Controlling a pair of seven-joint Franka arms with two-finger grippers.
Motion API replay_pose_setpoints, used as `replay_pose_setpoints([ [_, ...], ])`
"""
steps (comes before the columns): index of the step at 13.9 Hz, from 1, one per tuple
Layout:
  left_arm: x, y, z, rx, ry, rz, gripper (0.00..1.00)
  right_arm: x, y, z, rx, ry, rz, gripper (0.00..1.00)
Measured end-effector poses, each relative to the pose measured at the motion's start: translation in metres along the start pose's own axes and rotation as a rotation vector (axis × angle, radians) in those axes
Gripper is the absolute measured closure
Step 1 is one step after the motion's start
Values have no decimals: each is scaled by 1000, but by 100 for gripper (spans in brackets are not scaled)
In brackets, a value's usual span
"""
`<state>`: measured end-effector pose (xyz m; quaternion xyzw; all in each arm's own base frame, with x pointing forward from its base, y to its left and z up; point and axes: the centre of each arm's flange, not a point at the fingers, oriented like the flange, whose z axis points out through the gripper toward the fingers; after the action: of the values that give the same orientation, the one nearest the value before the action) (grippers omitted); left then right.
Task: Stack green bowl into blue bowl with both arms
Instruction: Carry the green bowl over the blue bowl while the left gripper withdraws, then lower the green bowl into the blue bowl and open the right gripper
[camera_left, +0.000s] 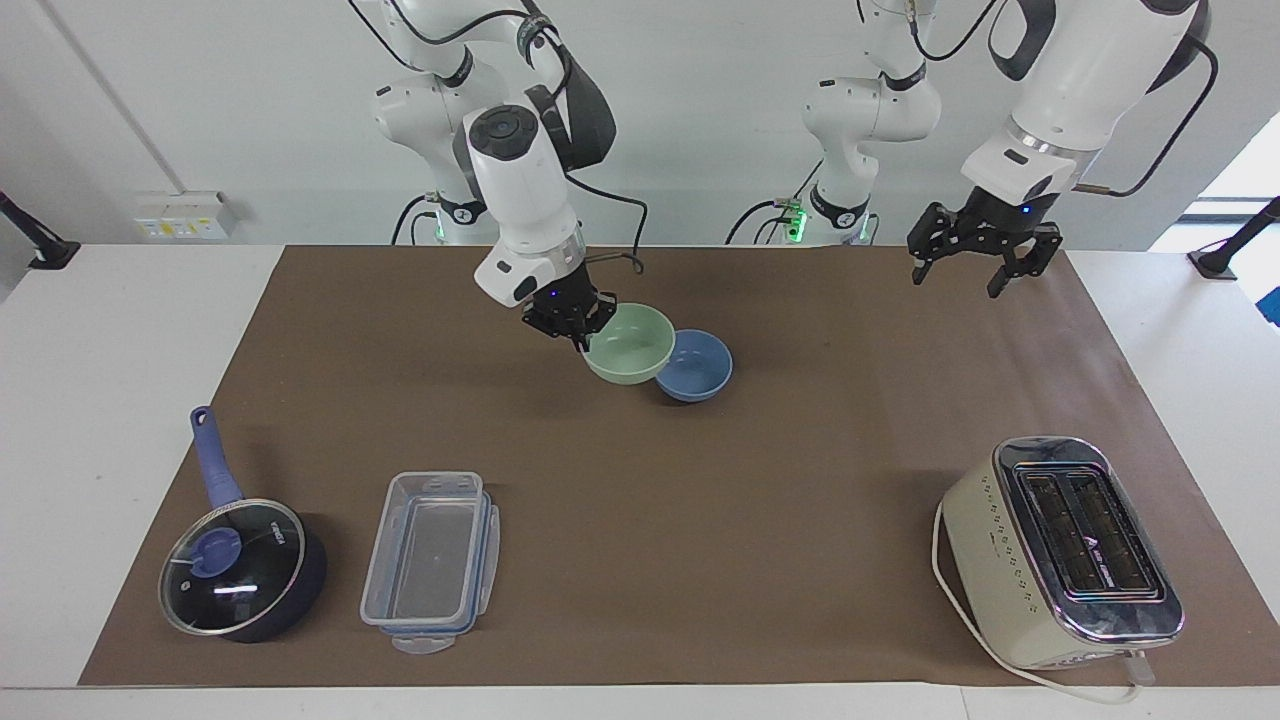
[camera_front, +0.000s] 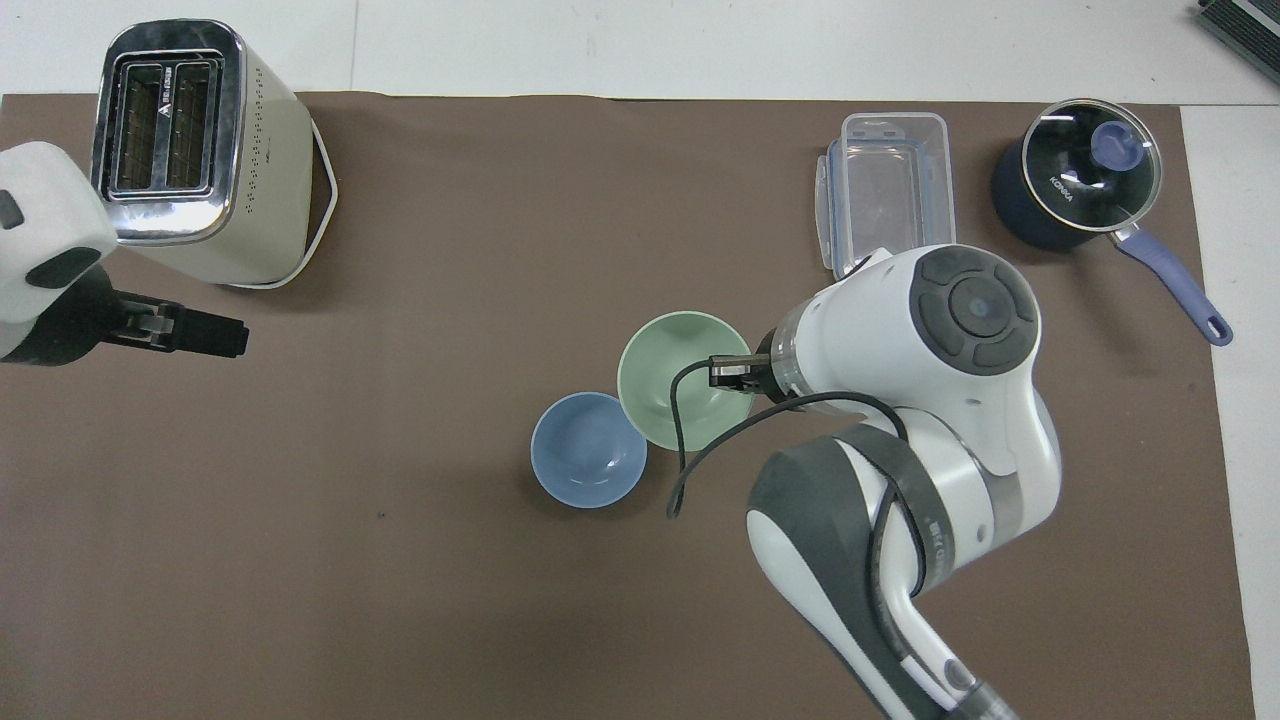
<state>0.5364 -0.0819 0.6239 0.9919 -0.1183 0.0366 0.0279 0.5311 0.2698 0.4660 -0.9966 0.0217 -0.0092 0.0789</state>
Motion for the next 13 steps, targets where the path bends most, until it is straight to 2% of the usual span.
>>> replay_pose_setpoints([
  [3, 3, -1, 4, 9, -12, 4, 0, -18, -44, 25, 13, 14, 47, 95],
  [6, 4, -1, 7, 9, -18, 4, 0, -30, -68, 52, 6, -2, 77, 95],
  [13, 2, -1, 6, 8, -32, 3, 0, -55, -79, 103, -30, -44, 82, 95],
])
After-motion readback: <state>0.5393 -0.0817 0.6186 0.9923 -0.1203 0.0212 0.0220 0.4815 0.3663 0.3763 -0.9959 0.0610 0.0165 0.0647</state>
